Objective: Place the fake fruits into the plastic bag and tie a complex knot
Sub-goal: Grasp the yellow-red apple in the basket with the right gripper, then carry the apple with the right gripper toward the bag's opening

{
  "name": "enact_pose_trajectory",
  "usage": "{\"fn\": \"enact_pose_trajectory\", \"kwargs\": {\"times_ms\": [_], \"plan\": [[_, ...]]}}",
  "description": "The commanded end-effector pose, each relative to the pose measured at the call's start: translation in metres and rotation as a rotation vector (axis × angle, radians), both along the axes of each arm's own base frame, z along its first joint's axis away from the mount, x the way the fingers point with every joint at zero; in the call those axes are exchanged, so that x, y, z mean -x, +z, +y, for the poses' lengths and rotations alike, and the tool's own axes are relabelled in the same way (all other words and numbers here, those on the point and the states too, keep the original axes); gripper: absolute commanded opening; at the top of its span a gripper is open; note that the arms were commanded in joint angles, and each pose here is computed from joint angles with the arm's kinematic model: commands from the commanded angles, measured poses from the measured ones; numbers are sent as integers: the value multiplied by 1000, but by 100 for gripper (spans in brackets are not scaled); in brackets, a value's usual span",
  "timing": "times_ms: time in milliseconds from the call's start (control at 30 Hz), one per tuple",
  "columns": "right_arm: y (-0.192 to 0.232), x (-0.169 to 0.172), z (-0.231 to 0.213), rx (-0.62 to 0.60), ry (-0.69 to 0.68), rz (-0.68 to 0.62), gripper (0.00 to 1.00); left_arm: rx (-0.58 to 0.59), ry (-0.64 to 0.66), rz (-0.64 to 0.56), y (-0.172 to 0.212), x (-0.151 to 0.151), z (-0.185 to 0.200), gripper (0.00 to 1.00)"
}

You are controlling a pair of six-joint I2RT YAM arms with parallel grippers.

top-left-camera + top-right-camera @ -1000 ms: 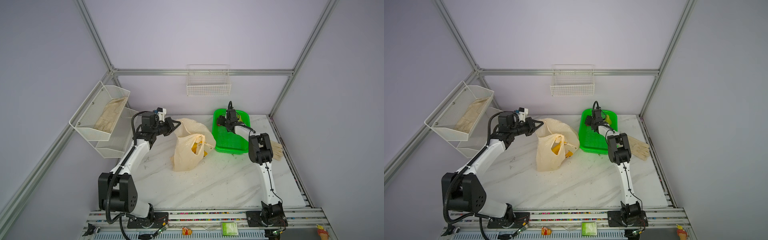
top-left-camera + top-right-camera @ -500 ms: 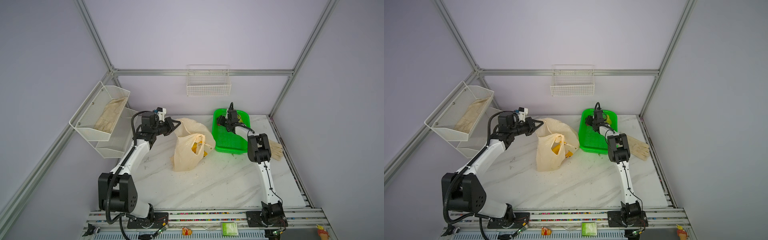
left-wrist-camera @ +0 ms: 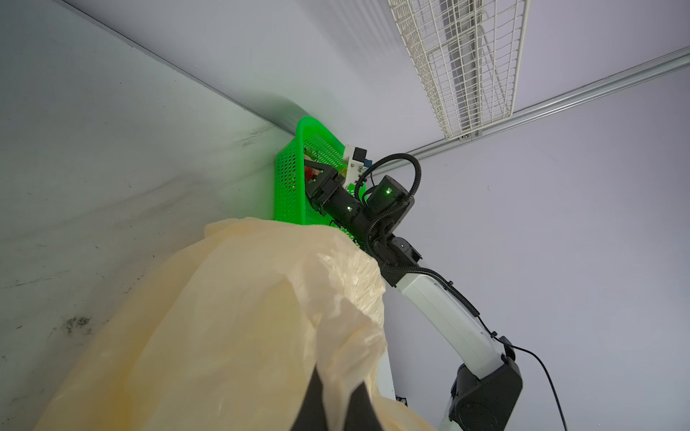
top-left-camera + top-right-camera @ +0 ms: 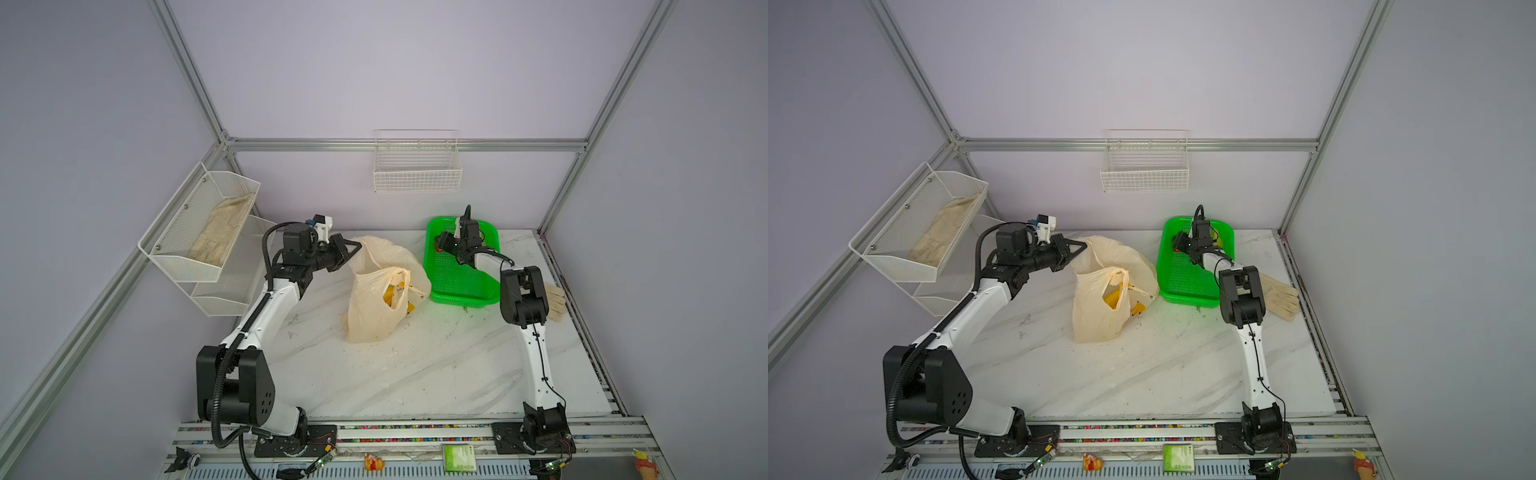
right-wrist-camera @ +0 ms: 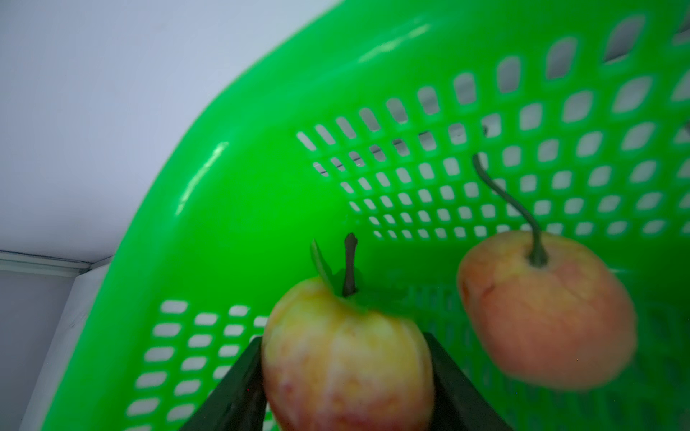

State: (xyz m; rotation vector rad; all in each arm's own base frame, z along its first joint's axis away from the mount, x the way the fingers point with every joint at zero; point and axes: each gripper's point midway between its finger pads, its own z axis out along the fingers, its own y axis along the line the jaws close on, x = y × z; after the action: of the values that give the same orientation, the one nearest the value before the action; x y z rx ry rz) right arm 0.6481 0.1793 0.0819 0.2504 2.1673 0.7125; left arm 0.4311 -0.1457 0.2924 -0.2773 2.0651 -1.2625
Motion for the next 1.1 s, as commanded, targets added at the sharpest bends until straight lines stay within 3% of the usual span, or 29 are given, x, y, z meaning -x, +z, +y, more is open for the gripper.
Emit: {"fn": "enact_pose_trajectory", "kwargs": {"times_ms": [0,100,267,633,800,933,1067], "plan": [[108,16,-2,-34,28,-186,37,-3,4,-79,19,5,3,0],[146,53,-5,-35,56,-233,35,-2,0,-74,18,5,3,0],[184,143,0,-22,137,-274,34,0,-3,-75,18,5,2,0],[190,314,60,93,497,-290,34,-3,6,-61,11,3,3,0],[171,362,53,115,566,-250,34,2,4,-63,14,2,3,0],[164,398,75,77,684,-261,34,4,5,-63,15,2,3,0],[162,405,97,68,753,-283,34,9,4,-59,15,2,2,0]]}}
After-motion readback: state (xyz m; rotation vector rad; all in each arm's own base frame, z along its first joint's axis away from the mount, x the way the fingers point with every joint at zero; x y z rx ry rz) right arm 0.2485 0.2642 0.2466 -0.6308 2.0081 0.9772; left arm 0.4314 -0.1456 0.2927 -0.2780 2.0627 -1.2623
